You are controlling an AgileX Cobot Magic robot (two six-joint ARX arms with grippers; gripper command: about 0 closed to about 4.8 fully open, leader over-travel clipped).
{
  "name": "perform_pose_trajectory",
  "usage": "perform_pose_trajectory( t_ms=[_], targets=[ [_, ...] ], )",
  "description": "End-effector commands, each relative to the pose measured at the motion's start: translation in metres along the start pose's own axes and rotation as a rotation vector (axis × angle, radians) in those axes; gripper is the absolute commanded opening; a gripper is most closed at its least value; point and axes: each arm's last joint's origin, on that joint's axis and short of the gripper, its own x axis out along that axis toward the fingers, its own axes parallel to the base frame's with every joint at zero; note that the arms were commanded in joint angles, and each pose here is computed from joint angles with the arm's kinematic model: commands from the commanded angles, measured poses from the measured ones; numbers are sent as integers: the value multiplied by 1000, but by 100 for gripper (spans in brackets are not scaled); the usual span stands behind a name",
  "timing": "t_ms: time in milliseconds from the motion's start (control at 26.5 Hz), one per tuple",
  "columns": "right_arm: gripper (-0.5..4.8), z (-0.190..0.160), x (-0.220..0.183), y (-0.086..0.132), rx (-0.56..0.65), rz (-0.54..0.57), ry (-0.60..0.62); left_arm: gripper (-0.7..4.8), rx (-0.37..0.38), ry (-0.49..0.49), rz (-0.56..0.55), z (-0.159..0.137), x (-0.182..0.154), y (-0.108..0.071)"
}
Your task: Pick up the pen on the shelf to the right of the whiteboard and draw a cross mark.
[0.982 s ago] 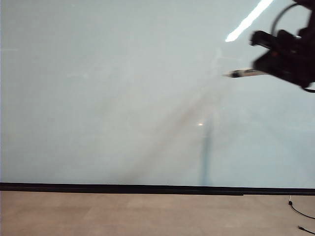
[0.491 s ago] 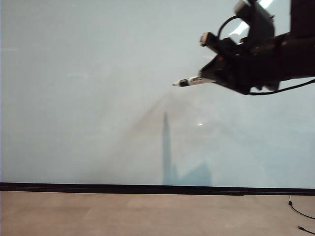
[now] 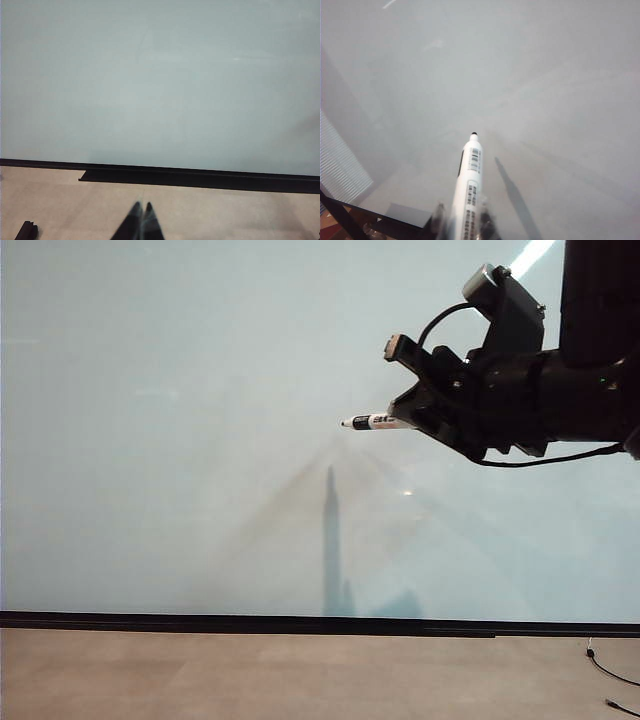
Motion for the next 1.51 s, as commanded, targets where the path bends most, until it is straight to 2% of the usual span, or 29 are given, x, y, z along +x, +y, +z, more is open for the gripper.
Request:
perform_pose_trajectory(
  t_ms=[38, 378, 1133, 1511],
  targets=[
    [-6, 6, 2, 2, 12, 3, -49, -5, 4, -8, -4, 1, 0, 0],
    [-6, 13, 11, 5, -10, 15, -76, -5, 4, -7, -4, 1, 0, 0],
    [-6, 15, 24, 5, -11, -14, -29, -4, 4, -7, -4, 1, 0, 0],
    [-6, 15, 24, 3, -10, -75, -51, -4, 4, -7, -4, 1, 0, 0]
  ],
)
